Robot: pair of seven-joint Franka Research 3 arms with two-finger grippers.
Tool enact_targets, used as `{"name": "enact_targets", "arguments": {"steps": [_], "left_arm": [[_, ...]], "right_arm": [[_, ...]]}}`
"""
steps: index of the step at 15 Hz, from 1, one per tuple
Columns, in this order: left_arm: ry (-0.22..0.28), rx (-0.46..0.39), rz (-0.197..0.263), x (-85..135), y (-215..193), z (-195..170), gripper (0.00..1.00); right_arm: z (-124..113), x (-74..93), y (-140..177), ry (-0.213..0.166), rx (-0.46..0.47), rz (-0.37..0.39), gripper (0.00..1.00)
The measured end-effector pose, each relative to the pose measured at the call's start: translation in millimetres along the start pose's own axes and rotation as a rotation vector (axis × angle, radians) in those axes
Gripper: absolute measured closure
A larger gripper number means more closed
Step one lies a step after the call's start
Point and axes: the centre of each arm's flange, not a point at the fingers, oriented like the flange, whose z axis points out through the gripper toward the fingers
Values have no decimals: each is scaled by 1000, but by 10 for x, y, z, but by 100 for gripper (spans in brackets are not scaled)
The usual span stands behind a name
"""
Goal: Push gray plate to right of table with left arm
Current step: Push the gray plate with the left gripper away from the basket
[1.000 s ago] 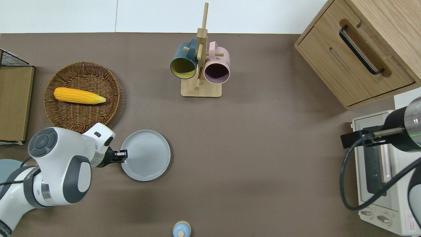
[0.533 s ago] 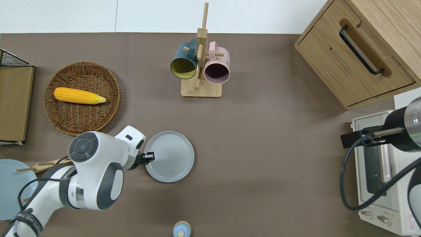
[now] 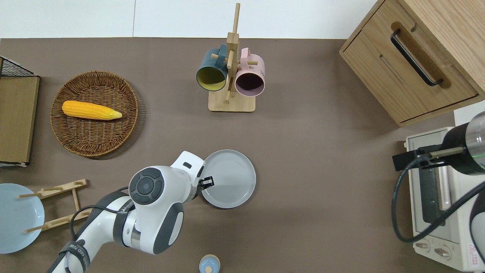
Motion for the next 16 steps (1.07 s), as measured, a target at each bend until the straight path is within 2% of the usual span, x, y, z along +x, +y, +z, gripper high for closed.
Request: {"name": "enact_targets", "arguments": {"steps": [7, 11, 16], "left_arm": [[-17, -80, -57, -264, 528, 130, 97], [-8, -102, -67, -377, 749, 180, 97], [-21, -121, -85, -564, 1142, 266, 97]], "right_arm": [[0, 0, 0, 0, 0, 0, 0], [0, 0, 0, 0, 0, 0, 0], [0, 0, 0, 0, 0, 0, 0]]}}
